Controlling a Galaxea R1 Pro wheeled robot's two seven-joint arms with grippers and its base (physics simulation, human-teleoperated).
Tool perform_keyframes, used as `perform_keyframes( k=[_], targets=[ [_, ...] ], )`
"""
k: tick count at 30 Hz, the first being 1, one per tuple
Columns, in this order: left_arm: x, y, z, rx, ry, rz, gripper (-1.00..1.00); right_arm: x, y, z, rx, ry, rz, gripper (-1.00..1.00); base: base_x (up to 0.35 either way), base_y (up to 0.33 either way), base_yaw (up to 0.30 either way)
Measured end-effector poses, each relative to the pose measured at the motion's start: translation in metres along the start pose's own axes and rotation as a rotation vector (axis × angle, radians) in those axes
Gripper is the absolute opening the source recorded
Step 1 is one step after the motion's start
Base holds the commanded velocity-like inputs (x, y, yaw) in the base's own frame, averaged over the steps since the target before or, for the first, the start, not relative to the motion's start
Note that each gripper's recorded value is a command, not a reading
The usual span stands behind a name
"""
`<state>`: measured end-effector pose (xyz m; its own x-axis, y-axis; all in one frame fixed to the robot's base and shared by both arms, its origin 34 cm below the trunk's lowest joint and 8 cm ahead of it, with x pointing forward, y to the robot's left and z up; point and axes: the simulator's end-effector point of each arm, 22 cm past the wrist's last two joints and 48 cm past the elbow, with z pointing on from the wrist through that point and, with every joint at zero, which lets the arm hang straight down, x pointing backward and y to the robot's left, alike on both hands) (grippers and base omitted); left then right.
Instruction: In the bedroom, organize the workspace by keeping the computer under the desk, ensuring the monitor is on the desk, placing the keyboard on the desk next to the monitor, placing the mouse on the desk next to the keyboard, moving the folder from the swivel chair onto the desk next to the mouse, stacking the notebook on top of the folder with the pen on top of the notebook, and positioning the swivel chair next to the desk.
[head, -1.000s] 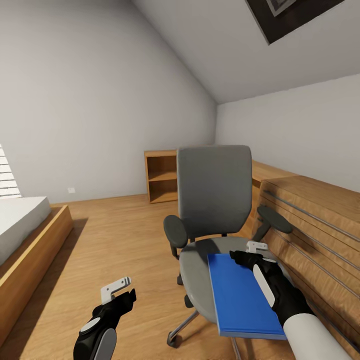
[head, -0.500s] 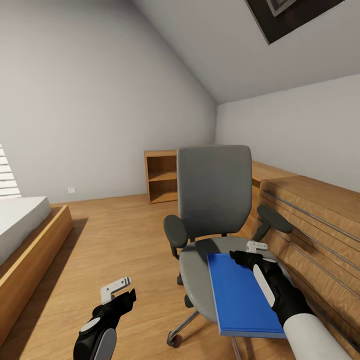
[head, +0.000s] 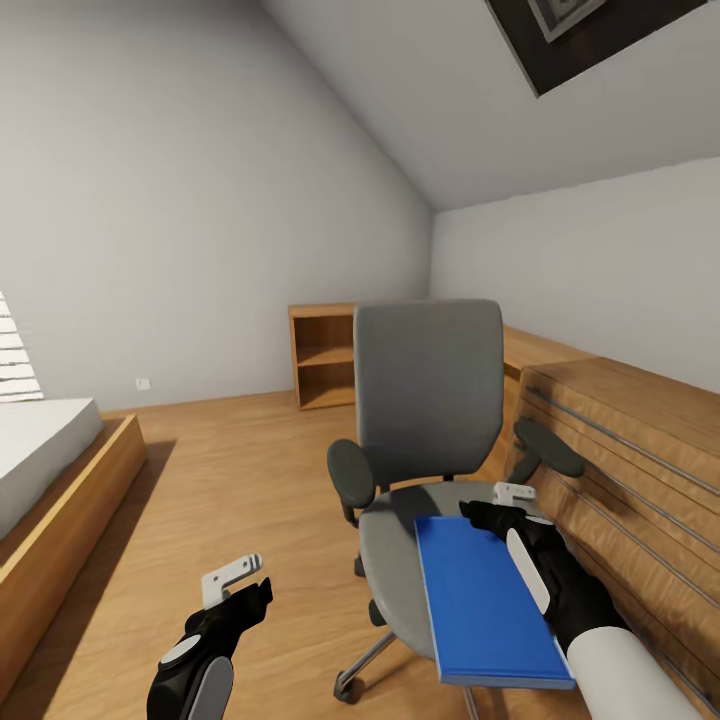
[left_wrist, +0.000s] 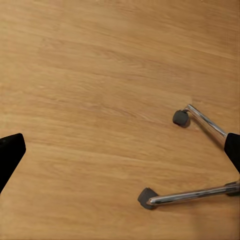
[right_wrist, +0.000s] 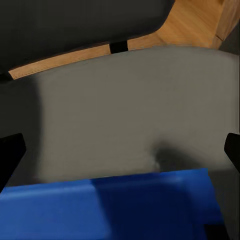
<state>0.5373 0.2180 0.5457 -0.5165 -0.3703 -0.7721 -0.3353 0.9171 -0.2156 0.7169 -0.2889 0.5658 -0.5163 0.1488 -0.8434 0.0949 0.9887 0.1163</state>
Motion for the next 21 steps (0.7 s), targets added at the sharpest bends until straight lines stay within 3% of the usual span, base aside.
perform_keyframes(
  k=[15, 21],
  targets=[
    [-0.030, -0.010, -0.013, 0.000, 0.001, 0.000, 1.00, -0.034, 0.005, -0.011, -0.003, 0.000, 0.004, 1.00, 0.000, 0.000, 0.000],
    [-0.041, -0.013, -0.019, -0.002, 0.002, 0.000, 1.00, -0.046, 0.012, -0.023, -0.019, 0.062, 0.011, 1.00, 0.000, 0.000, 0.000]
  ],
)
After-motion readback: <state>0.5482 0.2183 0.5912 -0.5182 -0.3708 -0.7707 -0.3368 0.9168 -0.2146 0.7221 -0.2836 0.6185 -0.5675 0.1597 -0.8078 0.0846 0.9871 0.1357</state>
